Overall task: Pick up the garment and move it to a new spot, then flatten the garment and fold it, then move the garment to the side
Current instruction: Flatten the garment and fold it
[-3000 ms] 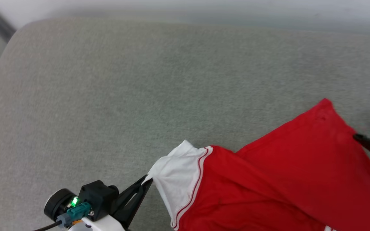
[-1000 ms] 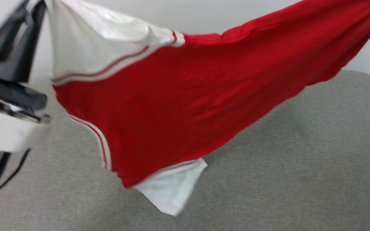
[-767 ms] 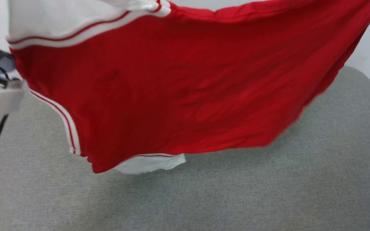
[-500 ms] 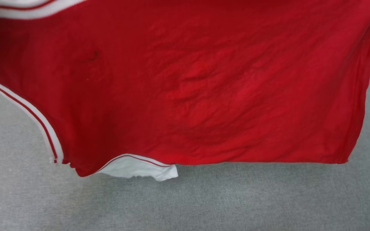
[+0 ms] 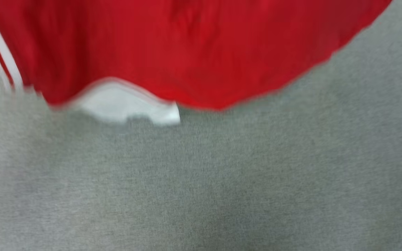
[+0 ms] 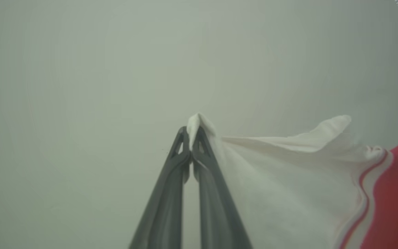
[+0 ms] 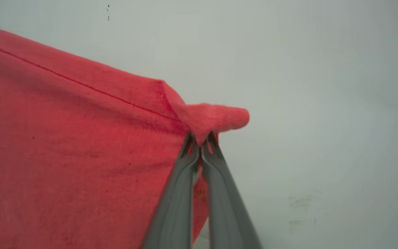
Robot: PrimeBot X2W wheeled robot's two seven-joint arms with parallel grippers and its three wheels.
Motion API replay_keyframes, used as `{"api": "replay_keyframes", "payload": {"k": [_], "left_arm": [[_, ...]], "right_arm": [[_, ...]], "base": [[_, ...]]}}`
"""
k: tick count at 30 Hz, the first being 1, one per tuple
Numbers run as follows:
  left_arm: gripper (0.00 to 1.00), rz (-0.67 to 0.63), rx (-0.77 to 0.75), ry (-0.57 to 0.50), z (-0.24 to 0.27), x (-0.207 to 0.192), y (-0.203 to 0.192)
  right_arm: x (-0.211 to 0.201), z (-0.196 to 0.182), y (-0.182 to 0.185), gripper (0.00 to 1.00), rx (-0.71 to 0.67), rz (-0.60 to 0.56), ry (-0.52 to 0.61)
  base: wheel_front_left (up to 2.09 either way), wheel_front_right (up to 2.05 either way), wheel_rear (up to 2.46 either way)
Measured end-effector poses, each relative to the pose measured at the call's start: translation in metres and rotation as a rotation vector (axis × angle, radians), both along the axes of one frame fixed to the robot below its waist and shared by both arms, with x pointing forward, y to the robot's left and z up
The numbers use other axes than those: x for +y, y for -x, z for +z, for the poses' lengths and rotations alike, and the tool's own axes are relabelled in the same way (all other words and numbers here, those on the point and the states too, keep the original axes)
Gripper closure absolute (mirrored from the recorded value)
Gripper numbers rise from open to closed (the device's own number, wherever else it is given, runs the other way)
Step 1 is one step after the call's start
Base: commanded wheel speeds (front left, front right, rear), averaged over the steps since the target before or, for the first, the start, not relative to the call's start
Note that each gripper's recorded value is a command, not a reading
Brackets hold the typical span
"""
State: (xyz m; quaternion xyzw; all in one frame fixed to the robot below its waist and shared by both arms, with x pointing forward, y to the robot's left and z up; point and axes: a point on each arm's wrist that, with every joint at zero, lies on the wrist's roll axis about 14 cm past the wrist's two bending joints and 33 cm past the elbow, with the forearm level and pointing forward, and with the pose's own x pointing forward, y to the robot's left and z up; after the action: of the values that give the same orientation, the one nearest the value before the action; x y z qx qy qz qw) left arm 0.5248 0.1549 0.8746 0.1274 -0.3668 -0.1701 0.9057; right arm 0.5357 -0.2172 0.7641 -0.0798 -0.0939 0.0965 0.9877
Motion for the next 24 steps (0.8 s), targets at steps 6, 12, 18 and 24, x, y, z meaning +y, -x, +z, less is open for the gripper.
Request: {"api": "replay_keyframes", "payload": {"k": [6, 12, 18, 24], "left_arm": [[1.0, 0.033, -0.006, 0.037, -0.01, 0.005, -0.071], [1.0, 0.051, 0.021, 0.133, -0.028, 0.017, -0.134], [1.0, 0.072, 0.031, 0.165, -0.057, 0.028, -0.171], [1.0, 0.095, 0.206, 0.142, -0.141, 0.036, -0.199]], "right_arm": [[-0.004, -0.014, -0.07, 1.0, -0.013, -0.057, 0.053], [-0.001, -0.038, -0.132, 1.0, -0.04, -0.085, 0.075], [0.0, -0.071, -0.174, 1.0, -0.05, -0.099, 0.047], [0.021, -0.157, -0.194, 1.0, 0.084, -0.051, 0.06]], "base": [[0.0, 0.0, 0.0], [0.0, 0.0, 0.0], [0.0, 0.0, 0.0], [0.0, 0.0, 0.0]]}}
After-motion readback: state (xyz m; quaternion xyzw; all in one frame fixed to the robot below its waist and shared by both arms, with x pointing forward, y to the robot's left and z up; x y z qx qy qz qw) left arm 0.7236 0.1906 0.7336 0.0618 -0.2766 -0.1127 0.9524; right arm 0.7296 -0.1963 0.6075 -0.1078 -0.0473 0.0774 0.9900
